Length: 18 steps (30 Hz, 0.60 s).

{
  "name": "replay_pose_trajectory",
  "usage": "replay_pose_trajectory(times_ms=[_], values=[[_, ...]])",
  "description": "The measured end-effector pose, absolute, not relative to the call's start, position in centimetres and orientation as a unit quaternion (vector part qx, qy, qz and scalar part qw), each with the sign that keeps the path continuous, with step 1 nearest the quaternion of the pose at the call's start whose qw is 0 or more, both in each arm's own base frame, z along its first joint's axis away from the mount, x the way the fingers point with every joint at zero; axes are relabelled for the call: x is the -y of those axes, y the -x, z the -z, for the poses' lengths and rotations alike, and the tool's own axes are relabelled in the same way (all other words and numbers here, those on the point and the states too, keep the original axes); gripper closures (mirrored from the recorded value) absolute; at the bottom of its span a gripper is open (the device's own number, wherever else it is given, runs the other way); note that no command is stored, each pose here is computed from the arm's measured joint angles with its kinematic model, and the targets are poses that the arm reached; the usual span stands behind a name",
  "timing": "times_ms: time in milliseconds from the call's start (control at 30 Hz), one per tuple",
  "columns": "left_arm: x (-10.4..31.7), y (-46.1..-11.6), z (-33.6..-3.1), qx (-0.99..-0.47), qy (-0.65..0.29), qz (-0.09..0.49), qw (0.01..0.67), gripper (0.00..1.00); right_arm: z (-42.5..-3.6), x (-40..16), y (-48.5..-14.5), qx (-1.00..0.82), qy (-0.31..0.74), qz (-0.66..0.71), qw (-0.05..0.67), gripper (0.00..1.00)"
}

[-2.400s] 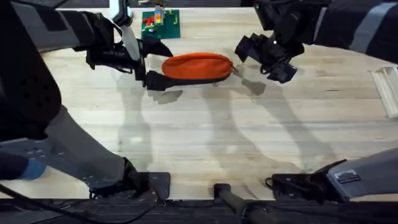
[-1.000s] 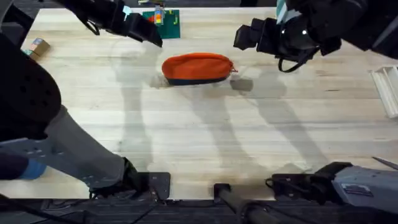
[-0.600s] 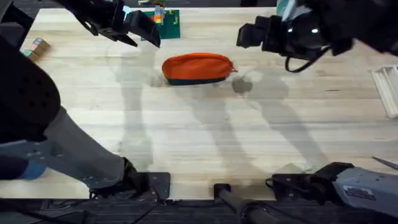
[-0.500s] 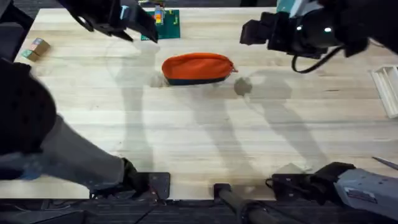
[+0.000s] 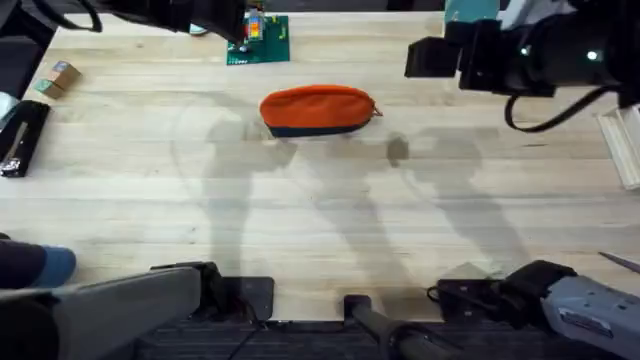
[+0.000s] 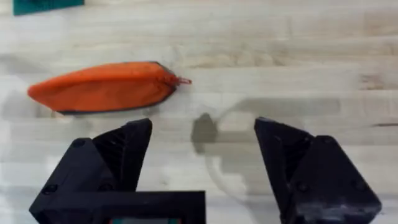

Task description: Unzip the bag, pick up the pens from the table one at a time and place them inside, then zip the bag closed.

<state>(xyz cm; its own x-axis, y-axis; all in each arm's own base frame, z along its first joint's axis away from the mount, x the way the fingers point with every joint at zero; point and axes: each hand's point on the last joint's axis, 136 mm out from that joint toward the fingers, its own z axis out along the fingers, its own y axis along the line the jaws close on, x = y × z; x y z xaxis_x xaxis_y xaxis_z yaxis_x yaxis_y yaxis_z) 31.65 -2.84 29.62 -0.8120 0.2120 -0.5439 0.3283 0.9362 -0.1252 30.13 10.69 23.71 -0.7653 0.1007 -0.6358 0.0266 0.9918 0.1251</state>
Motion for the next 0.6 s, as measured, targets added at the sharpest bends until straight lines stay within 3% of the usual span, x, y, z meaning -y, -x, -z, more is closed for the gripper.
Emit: replay_pose_trajectory(times_ms=[600], values=[[4.5, -28.5, -29.9, -0.954, -0.122, 0.093, 0.257, 0.004, -24.4, -9.9, -28.5, -0.939, -0.031, -0.052, 0.339, 0.006]])
